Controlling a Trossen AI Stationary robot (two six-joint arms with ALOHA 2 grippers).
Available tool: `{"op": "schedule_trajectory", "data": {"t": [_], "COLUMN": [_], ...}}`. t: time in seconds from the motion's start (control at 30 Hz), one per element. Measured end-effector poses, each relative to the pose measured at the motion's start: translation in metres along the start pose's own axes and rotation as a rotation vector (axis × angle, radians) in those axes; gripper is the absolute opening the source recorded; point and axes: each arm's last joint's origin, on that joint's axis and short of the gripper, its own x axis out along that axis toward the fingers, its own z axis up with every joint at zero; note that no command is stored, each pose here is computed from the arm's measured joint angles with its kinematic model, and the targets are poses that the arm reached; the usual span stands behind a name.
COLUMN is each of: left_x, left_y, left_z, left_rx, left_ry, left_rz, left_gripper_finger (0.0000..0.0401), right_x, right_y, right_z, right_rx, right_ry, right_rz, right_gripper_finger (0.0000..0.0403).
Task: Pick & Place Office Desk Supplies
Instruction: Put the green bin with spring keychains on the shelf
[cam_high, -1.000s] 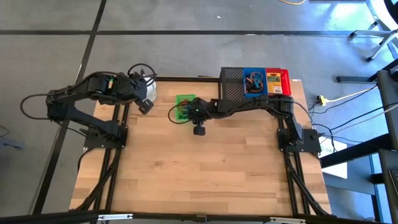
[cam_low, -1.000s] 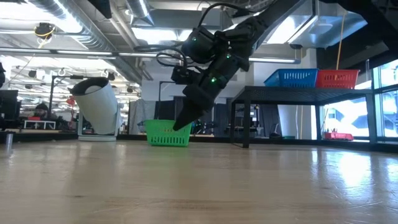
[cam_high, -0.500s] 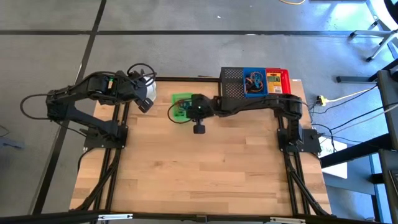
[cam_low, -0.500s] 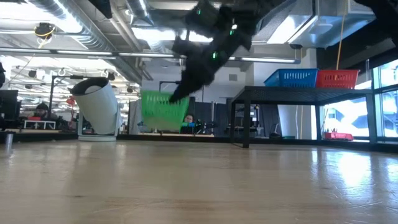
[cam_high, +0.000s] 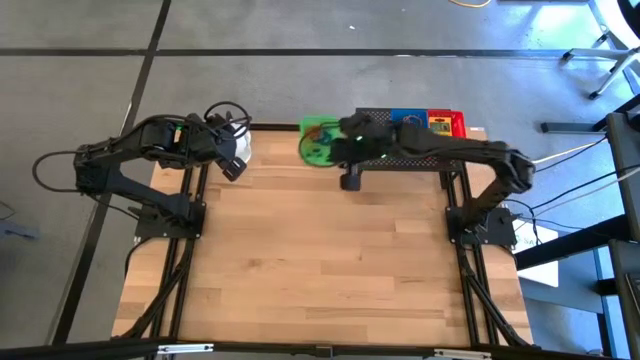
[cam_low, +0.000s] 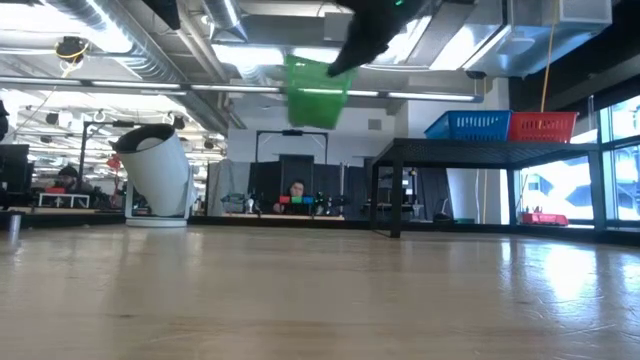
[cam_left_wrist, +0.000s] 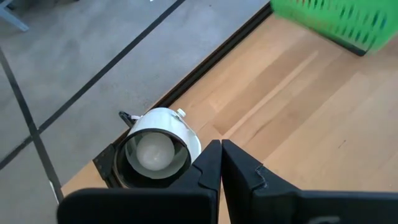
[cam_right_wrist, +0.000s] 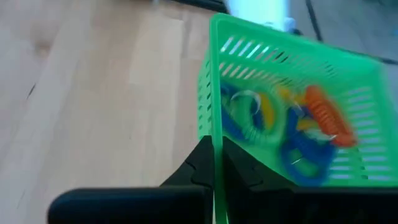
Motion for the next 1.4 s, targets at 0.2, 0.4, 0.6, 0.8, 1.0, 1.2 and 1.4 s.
{"op": "schedule_trajectory", "data": {"t": [0.2, 0.4, 0.6, 0.8, 1.0, 1.2, 1.4], "left_x": [0.0, 0.0, 0.0, 0.0, 0.0, 0.0, 0.0], "left_y": [0.0, 0.001, 0.001, 0.001, 0.001, 0.001, 0.001], "left_z": [0.0, 0.0, 0.001, 0.001, 0.001, 0.001, 0.001], "left_rx": [0.002, 0.034, 0.036, 0.036, 0.055, 0.062, 0.062], "left_ry": [-0.002, -0.014, -0.02, -0.019, -0.019, -0.019, -0.018], "left_rz": [0.004, 0.023, 0.032, 0.032, 0.032, 0.032, 0.031], "left_gripper_finger": [0.0003, 0.0001, 0.0006, 0.0002, 0.0002, 0.0005, 0.0001], "right_x": [-0.055, -0.082, -0.082, -0.069, -0.062, -0.061, -0.062], "right_y": [-0.017, -0.026, -0.032, -0.029, -0.026, -0.03, -0.032], "right_z": [-0.014, -0.033, -0.05, -0.069, -0.078, -0.083, -0.084], "right_rx": [0.044, 0.073, 0.106, 0.117, 0.051, 0.035, 0.043], "right_ry": [0.084, 0.191, 0.263, 0.348, 0.38, 0.397, 0.406], "right_rz": [-0.123, -0.117, -0.118, -0.086, -0.062, -0.065, -0.067], "right_gripper_finger": [0.0011, 0.0012, 0.0013, 0.0013, 0.0013, 0.0014, 0.0033]}}
